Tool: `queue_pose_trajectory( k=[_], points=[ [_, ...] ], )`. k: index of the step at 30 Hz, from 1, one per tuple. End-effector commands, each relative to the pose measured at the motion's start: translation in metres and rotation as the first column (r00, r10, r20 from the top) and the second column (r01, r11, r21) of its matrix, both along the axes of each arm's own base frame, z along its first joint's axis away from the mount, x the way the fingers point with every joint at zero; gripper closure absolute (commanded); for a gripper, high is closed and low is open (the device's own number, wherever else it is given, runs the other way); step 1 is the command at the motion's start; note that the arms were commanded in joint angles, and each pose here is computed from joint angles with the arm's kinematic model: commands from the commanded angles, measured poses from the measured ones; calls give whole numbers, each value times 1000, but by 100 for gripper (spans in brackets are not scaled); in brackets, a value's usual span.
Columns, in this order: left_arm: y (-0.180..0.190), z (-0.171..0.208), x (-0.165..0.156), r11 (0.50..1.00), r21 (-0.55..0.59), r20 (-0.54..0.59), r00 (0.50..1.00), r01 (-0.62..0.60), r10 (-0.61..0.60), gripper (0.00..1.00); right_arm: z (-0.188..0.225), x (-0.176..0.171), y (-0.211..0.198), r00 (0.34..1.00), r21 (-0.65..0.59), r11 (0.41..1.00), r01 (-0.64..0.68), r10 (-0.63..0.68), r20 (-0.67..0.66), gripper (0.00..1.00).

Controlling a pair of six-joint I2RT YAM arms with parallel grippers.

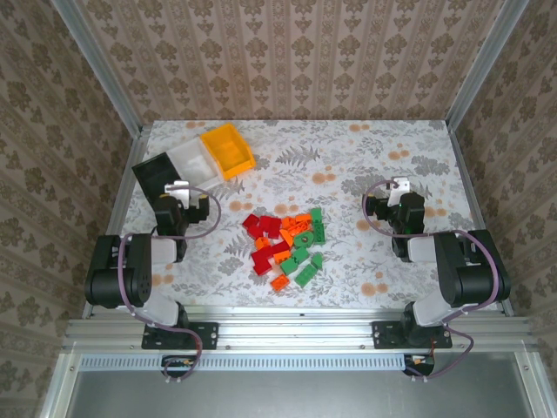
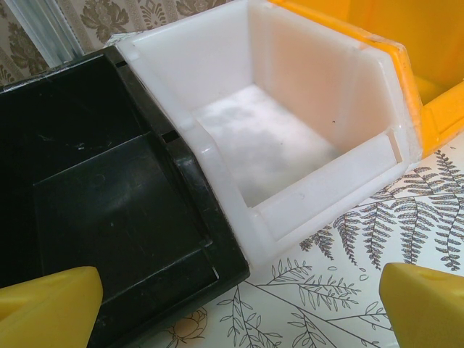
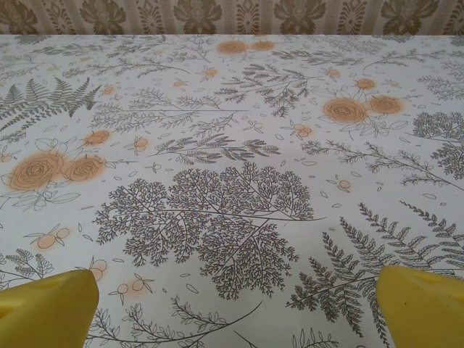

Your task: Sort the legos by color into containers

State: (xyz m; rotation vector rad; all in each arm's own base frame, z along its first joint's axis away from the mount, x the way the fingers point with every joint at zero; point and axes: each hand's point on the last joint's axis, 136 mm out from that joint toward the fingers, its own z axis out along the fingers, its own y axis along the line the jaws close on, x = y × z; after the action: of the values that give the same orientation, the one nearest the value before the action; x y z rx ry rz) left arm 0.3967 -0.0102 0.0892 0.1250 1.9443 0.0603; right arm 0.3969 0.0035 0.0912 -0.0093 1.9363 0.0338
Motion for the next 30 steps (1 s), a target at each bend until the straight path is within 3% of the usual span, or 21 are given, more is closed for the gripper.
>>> queue_pose_trajectory(
  k=[1,30],
  points=[
    [-1,4,2,1000,3,15,1000,7,-7,0,7,3,0,1000,9,1000,13,-13,16,0],
    [-1,5,1,1000,10,20,1000,1,-1,0,7,3,0,1000,9,1000,14,-14,17,0]
  ],
)
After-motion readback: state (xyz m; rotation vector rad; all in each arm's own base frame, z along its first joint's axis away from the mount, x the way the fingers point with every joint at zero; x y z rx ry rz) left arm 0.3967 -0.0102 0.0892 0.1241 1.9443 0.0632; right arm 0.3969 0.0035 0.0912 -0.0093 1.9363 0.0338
